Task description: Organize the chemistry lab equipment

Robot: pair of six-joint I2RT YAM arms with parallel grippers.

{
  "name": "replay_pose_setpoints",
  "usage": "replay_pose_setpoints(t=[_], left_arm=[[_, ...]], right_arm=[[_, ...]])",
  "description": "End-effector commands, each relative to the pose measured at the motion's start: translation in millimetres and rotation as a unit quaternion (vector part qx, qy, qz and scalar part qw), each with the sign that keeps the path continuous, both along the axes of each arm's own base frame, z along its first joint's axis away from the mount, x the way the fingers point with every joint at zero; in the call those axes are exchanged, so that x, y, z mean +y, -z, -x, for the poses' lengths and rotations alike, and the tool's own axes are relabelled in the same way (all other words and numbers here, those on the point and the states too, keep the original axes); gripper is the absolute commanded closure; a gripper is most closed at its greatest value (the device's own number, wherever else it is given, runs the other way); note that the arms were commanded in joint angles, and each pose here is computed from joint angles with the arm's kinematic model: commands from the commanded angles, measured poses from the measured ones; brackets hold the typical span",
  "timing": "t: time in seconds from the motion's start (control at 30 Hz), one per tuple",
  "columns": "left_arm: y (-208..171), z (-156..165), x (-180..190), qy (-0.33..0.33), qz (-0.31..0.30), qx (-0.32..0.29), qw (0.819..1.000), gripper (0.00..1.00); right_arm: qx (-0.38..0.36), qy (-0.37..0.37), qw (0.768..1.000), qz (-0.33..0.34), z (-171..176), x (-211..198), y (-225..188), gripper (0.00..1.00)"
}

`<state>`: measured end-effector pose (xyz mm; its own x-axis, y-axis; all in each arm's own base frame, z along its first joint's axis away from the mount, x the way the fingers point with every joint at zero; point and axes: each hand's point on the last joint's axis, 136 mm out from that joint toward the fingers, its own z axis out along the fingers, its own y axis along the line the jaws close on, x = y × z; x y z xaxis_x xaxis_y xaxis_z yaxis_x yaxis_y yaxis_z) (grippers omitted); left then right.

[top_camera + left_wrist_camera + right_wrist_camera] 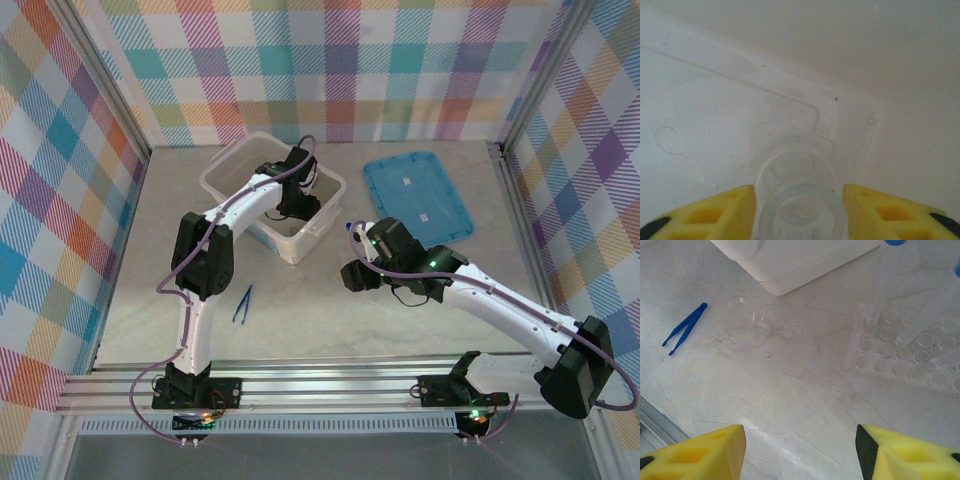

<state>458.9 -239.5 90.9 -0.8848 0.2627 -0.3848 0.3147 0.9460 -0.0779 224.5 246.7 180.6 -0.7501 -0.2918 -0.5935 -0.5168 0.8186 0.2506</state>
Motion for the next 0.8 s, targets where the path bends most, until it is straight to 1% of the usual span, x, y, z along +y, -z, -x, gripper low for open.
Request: replay_pose_setpoints(t=[0.0,0.17,0.37,0.53,0.77], left_arm=[[-9,6,-5,0.008,0.002,0.001,1.0,0.48],[-20,4,-3,0.004,0.004,-0.01,1.0,0.43],[-35,3,-3,0.001,0.009,-0.024,1.0,0.32],[-47,0,-2,-0.002,0.01,-0.037,0.999,0.26],[-67,-1,-5,-0.005,0.024,-0.051,0.998,0.23]], right_arm=[[-0.001,0.001,1.0,-0.013,2,0,-5,0.39],[-0.001,0.001,1.0,-0.013,1,0,-6,0.39],[-0.001,-0.001,1.0,-0.016,1,1,-8,0.39],[-0.001,-0.004,1.0,-0.015,0,3,-10,0.39],[-0.004,-0.005,1.0,-0.015,-1,4,-14,0.39]])
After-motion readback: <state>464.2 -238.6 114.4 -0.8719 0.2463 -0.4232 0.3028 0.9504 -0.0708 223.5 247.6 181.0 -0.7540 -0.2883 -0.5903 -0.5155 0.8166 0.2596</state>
